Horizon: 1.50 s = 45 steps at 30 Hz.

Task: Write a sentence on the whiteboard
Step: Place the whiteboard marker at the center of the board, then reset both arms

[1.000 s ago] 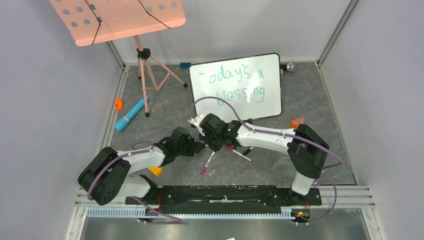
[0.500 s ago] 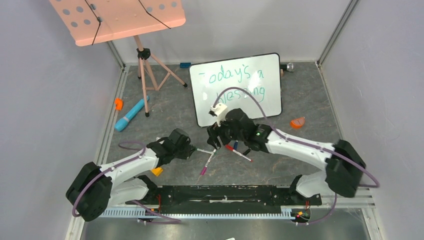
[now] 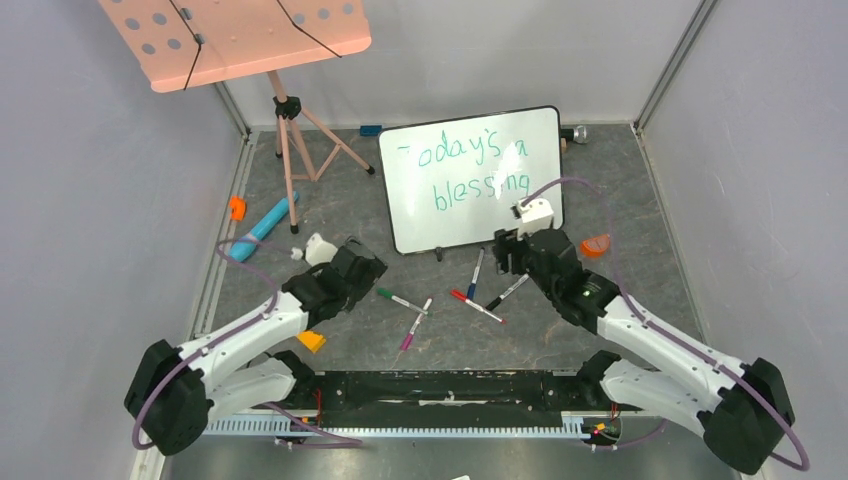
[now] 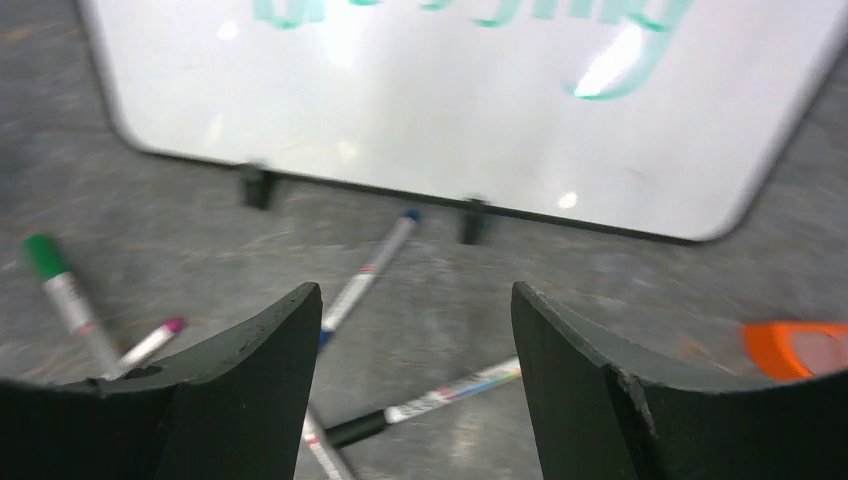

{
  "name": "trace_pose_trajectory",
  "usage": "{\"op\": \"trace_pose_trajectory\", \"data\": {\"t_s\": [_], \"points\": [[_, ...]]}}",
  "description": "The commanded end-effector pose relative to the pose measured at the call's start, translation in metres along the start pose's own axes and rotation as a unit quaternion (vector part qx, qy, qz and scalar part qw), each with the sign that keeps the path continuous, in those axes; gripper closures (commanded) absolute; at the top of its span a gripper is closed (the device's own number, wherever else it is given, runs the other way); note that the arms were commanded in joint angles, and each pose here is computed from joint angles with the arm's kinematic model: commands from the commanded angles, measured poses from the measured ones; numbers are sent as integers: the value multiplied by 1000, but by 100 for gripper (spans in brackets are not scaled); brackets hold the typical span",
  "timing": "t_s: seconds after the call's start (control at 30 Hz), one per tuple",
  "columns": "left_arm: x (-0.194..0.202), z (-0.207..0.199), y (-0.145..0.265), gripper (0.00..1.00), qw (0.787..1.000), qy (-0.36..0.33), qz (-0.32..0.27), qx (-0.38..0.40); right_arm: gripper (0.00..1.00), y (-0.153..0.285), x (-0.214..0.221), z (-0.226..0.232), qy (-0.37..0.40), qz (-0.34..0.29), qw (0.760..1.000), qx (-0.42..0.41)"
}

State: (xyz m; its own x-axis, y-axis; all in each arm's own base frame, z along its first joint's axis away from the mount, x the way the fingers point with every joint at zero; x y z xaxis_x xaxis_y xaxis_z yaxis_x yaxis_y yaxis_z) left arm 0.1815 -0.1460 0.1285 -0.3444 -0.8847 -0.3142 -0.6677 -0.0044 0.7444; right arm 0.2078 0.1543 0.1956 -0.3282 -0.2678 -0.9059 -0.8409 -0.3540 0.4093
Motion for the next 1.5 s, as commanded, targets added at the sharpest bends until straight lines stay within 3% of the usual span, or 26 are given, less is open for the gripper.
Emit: {"op": "trace_pose_trajectory", "data": {"t_s": [0.0,0.07,0.1,0.13,0.27,0.37,0.53,0.67,0.8,0.9,0.97,1.1,1.3,1.33,1.4,1.47], "points": [[-25,-29,24,0,970,-218,-52,96,30,8,12,-52,-23,1,988,156],[-27,-39,32,0,940,-306,-45,143,30,9,21,-75,-49,11,978,201],[-34,-43,34,0,916,-362,-68,161,30,11,33,-105,-91,10,961,261],[-37,-41,34,0,908,-379,-82,157,30,12,35,-113,-98,3,956,277],[-37,-40,31,0,841,-477,-103,234,30,15,45,-128,-53,-38,943,325],[-46,-40,25,0,840,-465,-162,228,28,18,57,-139,-47,-47,921,383],[-61,-30,10,0,821,-471,-255,196,30,21,78,-153,-61,-86,911,400],[-77,-19,4,0,822,-437,-315,185,31,18,95,-152,-22,-82,926,367],[-91,-18,1,0,805,-429,-368,180,30,23,118,-142,7,-137,928,347],[-101,-17,-10,0,794,-450,-374,165,31,28,122,-138,6,-174,922,347],[-107,-15,-23,0,789,-467,-359,176,31,21,120,-138,26,-160,931,327],[-118,-7,-47,0,807,-455,-338,164,29,14,116,-146,19,-143,930,338],[-115,4,-61,0,771,-491,-354,199,29,3,125,-149,18,-100,944,313],[-114,5,-60,0,762,-492,-364,212,30,5,129,-150,11,-103,941,322],[-118,16,-63,0,776,-460,-386,195,31,21,144,-146,-9,-127,927,352],[-120,14,-70,0,773,-465,-380,204,30,34,138,-143,1,-176,917,357]]}}
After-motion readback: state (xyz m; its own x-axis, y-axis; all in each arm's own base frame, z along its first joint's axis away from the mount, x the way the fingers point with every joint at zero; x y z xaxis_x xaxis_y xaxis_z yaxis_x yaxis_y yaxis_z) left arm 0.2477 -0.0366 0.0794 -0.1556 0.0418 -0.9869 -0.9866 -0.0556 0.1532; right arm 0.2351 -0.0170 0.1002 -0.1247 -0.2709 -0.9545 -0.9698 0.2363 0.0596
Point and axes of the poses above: each gripper's point midway between its finger pads, its own y axis back along the fingers, its own z axis along the line the jaws close on, x = y × z, the point moved 8 cm from there along y, back along the fingers, and after that the axes turned 8 degrees about y, right-handed, at the moved point
